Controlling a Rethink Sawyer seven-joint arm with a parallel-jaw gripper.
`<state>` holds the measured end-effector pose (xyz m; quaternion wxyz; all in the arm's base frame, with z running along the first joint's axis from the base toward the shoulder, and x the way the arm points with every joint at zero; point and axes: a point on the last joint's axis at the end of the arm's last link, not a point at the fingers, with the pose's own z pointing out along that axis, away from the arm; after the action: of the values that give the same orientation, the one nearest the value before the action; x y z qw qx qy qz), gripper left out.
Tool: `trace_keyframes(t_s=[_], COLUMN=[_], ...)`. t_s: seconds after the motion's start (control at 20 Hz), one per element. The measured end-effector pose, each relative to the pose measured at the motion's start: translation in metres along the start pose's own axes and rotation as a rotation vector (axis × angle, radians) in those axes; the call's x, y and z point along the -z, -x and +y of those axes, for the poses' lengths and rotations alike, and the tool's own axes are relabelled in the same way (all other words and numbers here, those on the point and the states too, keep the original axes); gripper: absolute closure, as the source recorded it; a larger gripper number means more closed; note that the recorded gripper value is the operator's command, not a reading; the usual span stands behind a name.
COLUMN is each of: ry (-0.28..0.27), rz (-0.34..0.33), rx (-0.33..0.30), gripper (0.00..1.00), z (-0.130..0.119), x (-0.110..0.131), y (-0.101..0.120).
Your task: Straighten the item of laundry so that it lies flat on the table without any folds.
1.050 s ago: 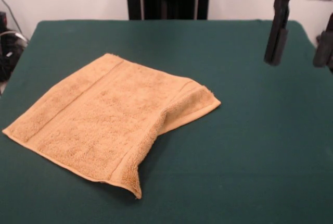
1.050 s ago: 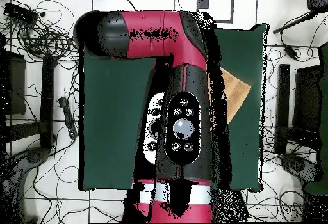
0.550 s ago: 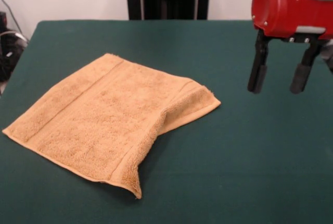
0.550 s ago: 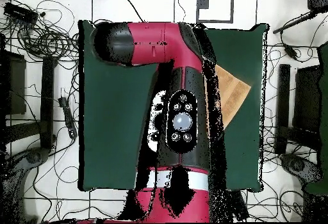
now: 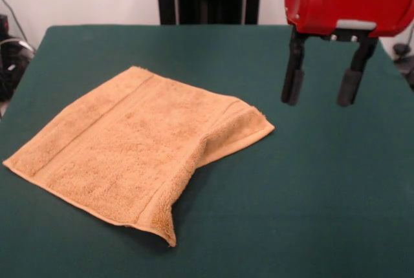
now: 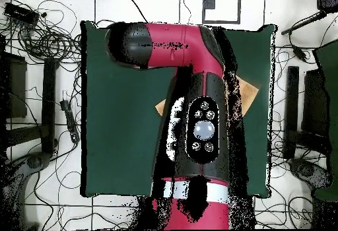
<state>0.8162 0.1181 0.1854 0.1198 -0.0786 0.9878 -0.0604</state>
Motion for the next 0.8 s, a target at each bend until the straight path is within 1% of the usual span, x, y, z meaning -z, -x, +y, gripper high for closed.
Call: trace_keyframes(t_s=[0.15, 0.4, 0.45, 0.6, 0.8], ry=[0.001, -0.002, -0.003, -0.008, -0.016], rz=[-0.005, -0.019, -0.021, -0.025, -0.026], rx=[-0.017, -0.069, -0.075, -0.106, -0.135], gripper=[0.00, 0.00, 0.00, 0.00, 0.00], z=[-0.011, -0.046, -0.050, -0.075, -0.099], x=[0.004, 0.016, 0.017, 0.020, 0.022], y=[0.001, 0.006, 0.006, 0.006, 0.004])
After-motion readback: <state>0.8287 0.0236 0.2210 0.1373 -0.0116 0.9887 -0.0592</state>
